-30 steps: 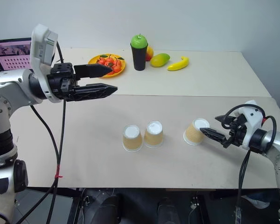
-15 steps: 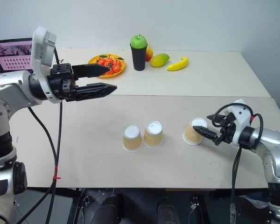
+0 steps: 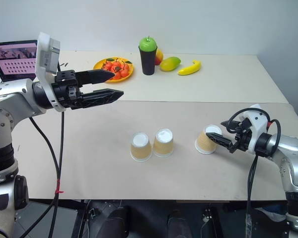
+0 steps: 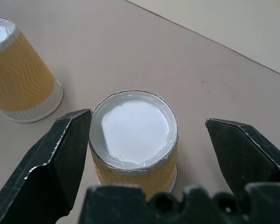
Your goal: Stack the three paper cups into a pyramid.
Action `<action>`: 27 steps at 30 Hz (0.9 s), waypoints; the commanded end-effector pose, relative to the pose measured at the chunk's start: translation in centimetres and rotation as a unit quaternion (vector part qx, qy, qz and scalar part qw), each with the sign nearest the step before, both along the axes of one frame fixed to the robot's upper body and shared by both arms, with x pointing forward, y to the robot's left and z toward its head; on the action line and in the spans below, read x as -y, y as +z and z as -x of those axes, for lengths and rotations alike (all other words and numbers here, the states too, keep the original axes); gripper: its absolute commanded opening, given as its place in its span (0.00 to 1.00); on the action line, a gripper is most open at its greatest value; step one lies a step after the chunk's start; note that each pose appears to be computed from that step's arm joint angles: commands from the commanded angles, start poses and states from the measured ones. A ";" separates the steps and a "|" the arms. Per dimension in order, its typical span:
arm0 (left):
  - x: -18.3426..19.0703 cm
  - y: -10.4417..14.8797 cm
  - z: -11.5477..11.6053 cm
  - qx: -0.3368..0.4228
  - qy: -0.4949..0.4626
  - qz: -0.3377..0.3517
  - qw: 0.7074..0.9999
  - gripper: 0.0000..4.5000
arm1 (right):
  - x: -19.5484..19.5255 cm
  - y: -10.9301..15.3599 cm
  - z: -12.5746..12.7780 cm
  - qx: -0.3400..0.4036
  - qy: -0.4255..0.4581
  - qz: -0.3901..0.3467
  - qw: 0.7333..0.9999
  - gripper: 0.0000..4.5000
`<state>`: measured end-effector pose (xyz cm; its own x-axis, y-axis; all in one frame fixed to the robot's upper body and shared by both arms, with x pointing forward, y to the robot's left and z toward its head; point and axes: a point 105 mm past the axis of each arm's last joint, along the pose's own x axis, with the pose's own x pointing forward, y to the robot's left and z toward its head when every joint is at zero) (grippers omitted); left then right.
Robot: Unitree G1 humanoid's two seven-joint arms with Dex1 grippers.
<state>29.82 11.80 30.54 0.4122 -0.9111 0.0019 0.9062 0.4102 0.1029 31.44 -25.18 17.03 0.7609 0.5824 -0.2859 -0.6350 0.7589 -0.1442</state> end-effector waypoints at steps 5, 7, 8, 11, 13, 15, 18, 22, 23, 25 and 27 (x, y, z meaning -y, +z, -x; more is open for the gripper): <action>0.2 0.6 0.2 0.028 0.001 0.001 1.000 0.99 | 0.1 2.2 -0.2 0.031 -0.002 -0.008 0.999 1.00; 0.2 0.5 0.1 0.027 0.002 0.002 1.000 0.99 | 0.1 2.2 -0.3 0.031 -0.001 -0.009 0.999 1.00; 0.2 0.5 0.1 0.027 0.002 0.002 1.000 0.99 | 0.0 2.4 -0.4 0.034 -0.001 -0.014 0.999 1.00; 0.2 0.4 0.1 0.027 0.002 0.003 1.000 0.99 | -0.2 3.0 -0.5 0.038 0.000 -0.027 0.999 1.00; 0.2 0.3 0.1 0.027 0.002 0.002 1.000 0.99 | -0.2 2.9 -0.5 0.036 0.003 -0.020 0.999 1.00; 0.1 0.4 0.0 0.027 0.004 0.004 1.000 0.99 | -0.3 2.4 -0.3 0.026 0.008 -0.015 1.000 1.00; 0.1 0.4 0.0 0.028 0.006 0.004 1.000 0.99 | -0.4 1.7 0.0 0.017 0.011 -0.015 1.000 1.00; 0.1 0.4 0.0 0.028 0.007 0.004 1.000 0.99 | -0.5 0.9 0.2 0.006 0.012 -0.012 1.000 1.00; 0.1 0.4 0.0 0.029 0.008 0.003 1.000 0.99 | -0.5 0.8 0.3 0.004 0.012 -0.011 1.000 1.00; 0.1 0.4 -0.1 0.029 0.008 0.003 1.000 0.99 | -0.5 0.4 0.4 -0.001 0.012 -0.010 1.000 1.00; 0.1 0.4 -0.1 0.030 0.007 0.004 1.000 0.99 | -0.5 0.0 0.4 -0.006 0.012 -0.006 1.000 1.00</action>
